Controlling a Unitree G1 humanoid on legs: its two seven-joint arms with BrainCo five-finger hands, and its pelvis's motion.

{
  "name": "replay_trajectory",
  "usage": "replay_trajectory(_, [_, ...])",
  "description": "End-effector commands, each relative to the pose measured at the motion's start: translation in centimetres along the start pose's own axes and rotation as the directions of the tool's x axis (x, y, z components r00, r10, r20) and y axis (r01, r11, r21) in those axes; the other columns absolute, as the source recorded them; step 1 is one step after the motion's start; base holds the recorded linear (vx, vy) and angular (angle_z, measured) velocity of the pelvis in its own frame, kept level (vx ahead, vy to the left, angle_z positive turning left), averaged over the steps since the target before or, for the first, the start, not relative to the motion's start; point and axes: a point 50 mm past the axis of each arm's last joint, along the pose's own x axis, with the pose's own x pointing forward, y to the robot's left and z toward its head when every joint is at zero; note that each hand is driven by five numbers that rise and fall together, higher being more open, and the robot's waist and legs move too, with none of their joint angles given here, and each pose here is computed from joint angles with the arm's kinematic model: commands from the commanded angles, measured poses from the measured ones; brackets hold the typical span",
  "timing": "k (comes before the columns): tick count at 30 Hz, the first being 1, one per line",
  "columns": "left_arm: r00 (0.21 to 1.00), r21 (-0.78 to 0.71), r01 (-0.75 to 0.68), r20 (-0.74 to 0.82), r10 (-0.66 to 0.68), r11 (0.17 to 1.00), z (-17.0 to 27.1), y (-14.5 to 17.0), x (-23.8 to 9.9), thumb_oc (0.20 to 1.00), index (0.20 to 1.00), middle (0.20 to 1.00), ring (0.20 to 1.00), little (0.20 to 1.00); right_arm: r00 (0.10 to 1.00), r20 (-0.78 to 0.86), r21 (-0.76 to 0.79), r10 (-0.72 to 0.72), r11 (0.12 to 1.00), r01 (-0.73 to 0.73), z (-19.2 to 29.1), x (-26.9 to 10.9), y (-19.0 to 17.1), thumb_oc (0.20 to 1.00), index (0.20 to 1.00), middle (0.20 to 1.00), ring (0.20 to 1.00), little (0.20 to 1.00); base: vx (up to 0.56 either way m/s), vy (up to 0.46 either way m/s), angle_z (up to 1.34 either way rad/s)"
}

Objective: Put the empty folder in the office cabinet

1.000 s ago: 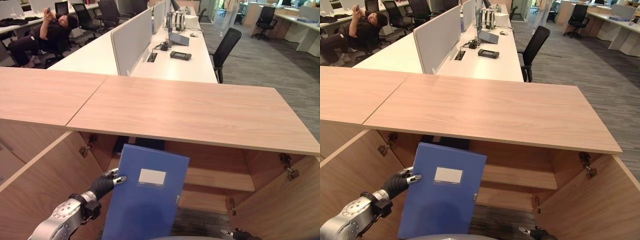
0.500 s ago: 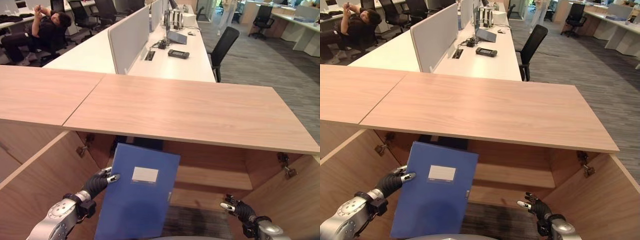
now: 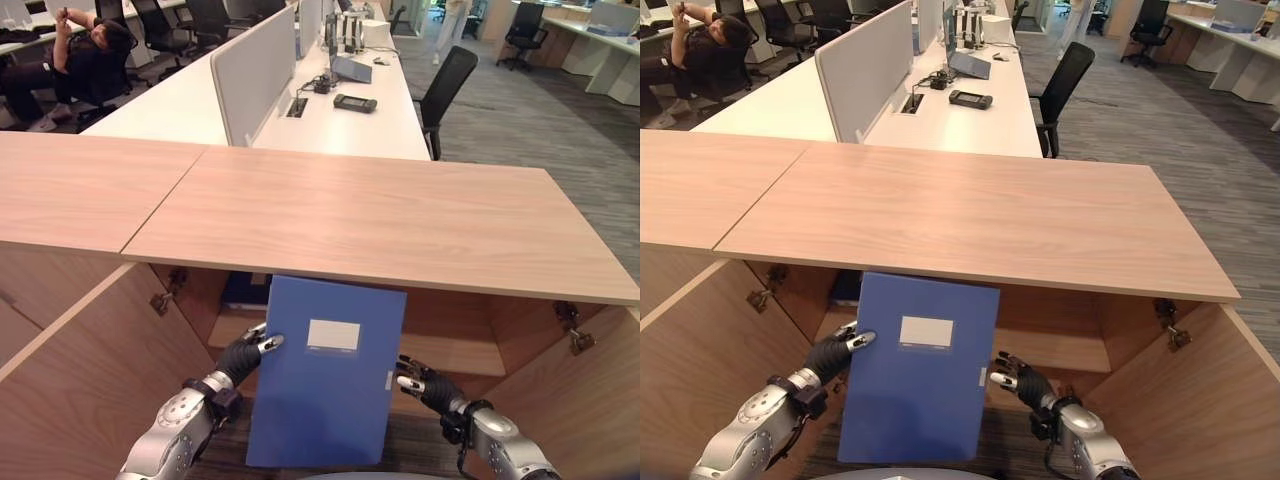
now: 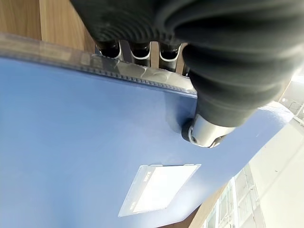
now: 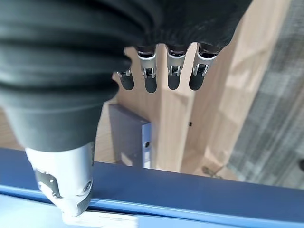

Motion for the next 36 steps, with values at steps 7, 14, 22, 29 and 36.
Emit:
replay_trajectory(7, [0.95, 0.131, 0.16, 0.249, -0.189, 0.978, 6.2, -3.0, 3.2, 0.2, 0.2, 0.2, 0.2, 0.2, 0.976, 0.203, -0.05, 0.078, 0.996, -0.069, 5.1, 2.2, 2.6, 1.0, 1.0, 1.0, 1.0, 1.0, 0.0, 0.0, 0.0])
replay_trajectory(14, [0.951, 0.156, 0.127, 0.263, -0.165, 0.98, 6.4, -2.6, 3.4, 0.2, 0.2, 0.2, 0.2, 0.2, 0.976, 0.195, -0.062, 0.1, 0.994, -0.089, 4.9, 2.2, 2.8, 1.0, 1.0, 1.0, 1.0, 1.0, 0.0, 0.0, 0.0])
replay_trajectory(22, [0.896, 0.112, 0.297, 0.31, -0.318, 0.948, 7.8, -6.0, 5.1, 0.2, 0.2, 0.2, 0.2, 0.2, 0.972, 0.178, -0.026, 0.152, 0.988, -0.149, 4.6, 2.7, 3.7, 1.0, 1.0, 1.0, 1.0, 1.0, 0.0, 0.0, 0.0])
replay_trajectory(29, [0.825, 0.094, 0.457, 0.326, -0.461, 0.884, 8.8, -9.6, 6.2, 0.2, 0.2, 0.2, 0.2, 0.2, 0.951, 0.165, -0.011, 0.26, 0.965, -0.262, 4.4, 3.3, 6.2, 1.0, 1.0, 1.0, 1.0, 1.0, 0.0, 0.001, -0.01])
replay_trajectory(36, [0.752, 0.093, 0.586, 0.308, -0.583, 0.805, 9.3, -13.6, 7.7, 0.2, 0.2, 0.2, 0.2, 0.2, 0.913, 0.166, 0.013, 0.374, 0.925, -0.381, 4.8, 4.3, 9.6, 1.0, 1.0, 1.0, 1.0, 1.0, -0.02, 0.012, -0.11])
